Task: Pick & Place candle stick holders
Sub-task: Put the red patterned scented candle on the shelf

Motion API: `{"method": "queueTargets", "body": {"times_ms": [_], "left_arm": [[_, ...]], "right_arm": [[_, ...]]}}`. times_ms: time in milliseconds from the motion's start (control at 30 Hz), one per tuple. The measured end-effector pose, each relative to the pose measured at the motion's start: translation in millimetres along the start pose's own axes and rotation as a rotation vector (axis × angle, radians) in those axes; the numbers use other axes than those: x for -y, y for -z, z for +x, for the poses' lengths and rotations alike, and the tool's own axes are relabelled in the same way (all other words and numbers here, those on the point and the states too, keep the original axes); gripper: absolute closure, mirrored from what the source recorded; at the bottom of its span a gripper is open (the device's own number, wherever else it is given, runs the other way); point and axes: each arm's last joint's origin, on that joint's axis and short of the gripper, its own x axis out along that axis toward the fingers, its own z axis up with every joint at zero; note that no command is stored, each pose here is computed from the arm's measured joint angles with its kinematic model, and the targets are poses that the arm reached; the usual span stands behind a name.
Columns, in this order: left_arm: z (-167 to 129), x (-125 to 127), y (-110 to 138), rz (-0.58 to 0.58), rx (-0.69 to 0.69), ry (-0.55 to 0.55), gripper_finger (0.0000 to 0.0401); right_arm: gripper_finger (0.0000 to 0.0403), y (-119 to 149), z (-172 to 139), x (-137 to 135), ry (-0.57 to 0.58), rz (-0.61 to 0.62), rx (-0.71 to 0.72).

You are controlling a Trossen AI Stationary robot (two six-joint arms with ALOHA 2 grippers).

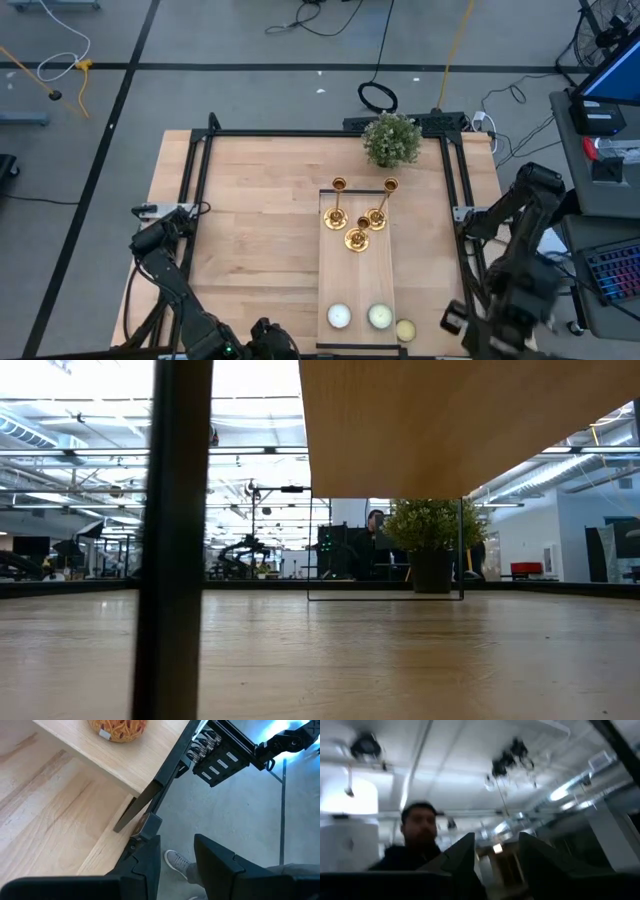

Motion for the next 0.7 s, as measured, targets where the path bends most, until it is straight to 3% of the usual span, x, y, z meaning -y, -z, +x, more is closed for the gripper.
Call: {"method": "queueTargets", "body": {"times_ms": [67, 167, 267, 433, 600, 700], "left_arm": [[0, 0, 0, 0.0, 0.0, 0.0, 0.0279], [0, 0, 0, 0.001, 0.0, 0.0, 0.0279], [0, 0, 0, 0.003, -0.001, 0.0, 0.0279], [0, 0, 0, 0.004, -0.001, 0.0, 0.0279], [0, 0, 0, 0.004, -0.001, 0.0, 0.0279], [0, 0, 0, 0.004, -0.001, 0.0, 0.0279]], "right_arm": [[0.0259, -3, 18, -6, 0.051, -0.042, -0.15], [0.0266, -2, 33, -10, 0.249, -0.073, -0.404], [0.027, 6, 28, -10, 0.436, -0.074, -0.583], [0.0254, 18, 10, -9, 0.637, -0.09, -0.692], [0.0203, 26, -8, -9, 0.784, -0.131, -0.777], [0.0171, 29, -17, -8, 0.865, -0.083, -0.802]]}}
